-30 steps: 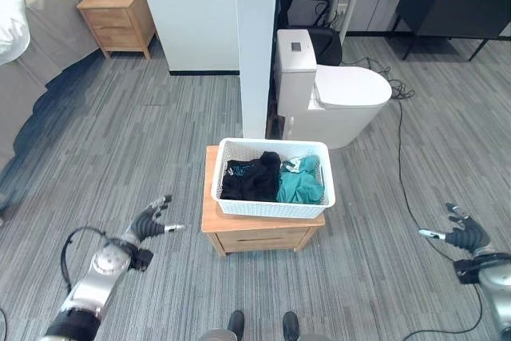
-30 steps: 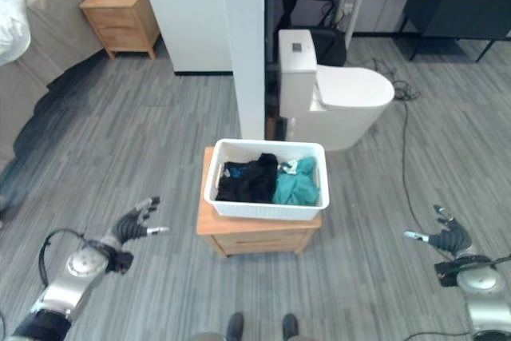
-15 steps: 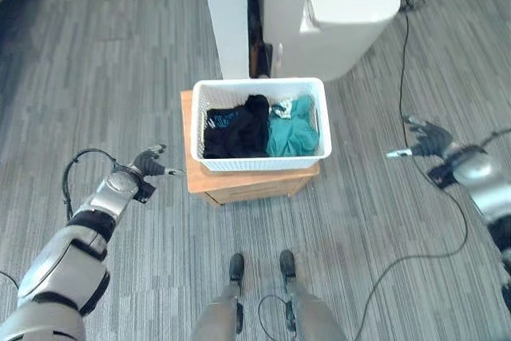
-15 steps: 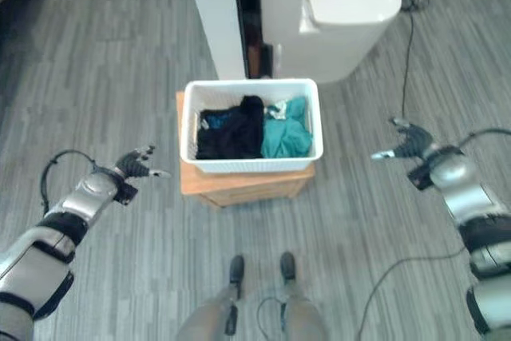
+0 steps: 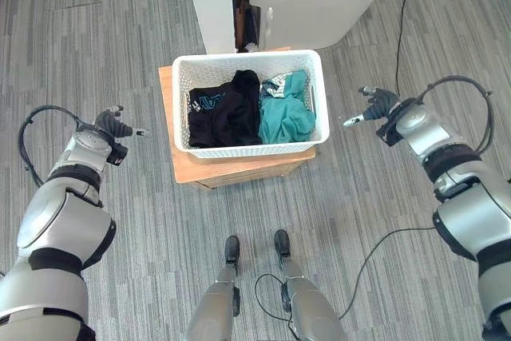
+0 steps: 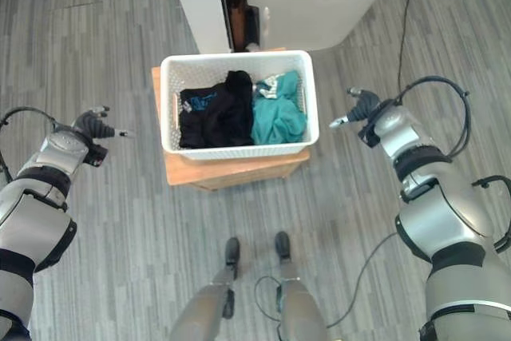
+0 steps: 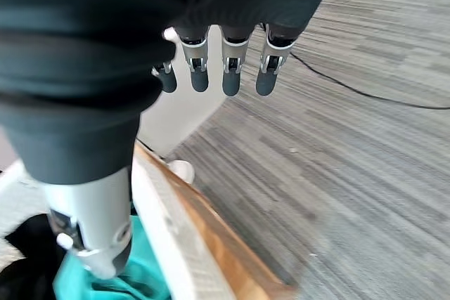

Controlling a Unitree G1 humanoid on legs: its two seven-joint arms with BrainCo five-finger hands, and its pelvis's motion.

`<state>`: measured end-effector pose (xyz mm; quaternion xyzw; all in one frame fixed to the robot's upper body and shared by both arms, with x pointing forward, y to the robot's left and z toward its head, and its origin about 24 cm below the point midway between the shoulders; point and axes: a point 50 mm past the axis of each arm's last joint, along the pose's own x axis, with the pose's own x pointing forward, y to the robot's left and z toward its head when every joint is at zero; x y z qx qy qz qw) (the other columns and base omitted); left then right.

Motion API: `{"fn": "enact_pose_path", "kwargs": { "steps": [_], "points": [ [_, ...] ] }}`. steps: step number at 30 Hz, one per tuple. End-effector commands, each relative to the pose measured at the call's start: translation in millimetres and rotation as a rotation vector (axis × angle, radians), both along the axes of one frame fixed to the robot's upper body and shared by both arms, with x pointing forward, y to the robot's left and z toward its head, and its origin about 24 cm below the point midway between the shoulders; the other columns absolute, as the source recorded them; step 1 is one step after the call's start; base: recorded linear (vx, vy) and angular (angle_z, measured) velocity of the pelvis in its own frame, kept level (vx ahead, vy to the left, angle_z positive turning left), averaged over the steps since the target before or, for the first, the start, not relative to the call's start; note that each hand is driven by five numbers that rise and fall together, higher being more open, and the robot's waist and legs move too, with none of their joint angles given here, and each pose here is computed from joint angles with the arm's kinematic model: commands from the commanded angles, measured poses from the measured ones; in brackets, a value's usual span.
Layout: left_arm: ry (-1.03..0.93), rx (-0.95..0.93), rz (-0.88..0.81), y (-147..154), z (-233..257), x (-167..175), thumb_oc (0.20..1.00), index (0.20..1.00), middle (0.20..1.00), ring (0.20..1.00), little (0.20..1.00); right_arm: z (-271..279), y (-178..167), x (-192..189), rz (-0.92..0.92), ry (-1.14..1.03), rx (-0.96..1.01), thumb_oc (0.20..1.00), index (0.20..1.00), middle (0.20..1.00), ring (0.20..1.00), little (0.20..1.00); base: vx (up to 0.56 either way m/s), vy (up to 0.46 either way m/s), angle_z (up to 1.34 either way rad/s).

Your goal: Grab the laundry basket,head to the washer,open it,put in the laundry and shut it.

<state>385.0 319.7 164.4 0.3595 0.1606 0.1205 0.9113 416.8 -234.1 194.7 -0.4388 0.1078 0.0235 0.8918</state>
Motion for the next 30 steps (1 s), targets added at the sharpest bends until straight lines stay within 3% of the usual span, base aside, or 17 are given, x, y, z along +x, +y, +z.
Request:
{"fn": "enact_pose_path", "kwargs": {
  "steps": [1,16,30],
  "points": [
    [-0.059,0.097,0.068,17,36,-3,1.000,1.000,1.000,1.000,1.000,15,-11,1,-0.055,-0.026,0.014,1.000,1.000,1.000,1.000,1.000,0.00,0.031,-0.01],
    [-0.169,0.079,0.052,-6,82,12,1.000,1.000,1.000,1.000,1.000,16,-5,5,-0.140,-0.018,0.046,1.000,1.000,1.000,1.000,1.000,0.00,0.013,-0.02],
    [-0.222,0.045,-0.074,-69,89,35,1.000,1.000,1.000,1.000,1.000,24,-18,2,-0.232,-0.091,0.121,1.000,1.000,1.000,1.000,1.000,0.00,0.005,0.01]
  ]
}}
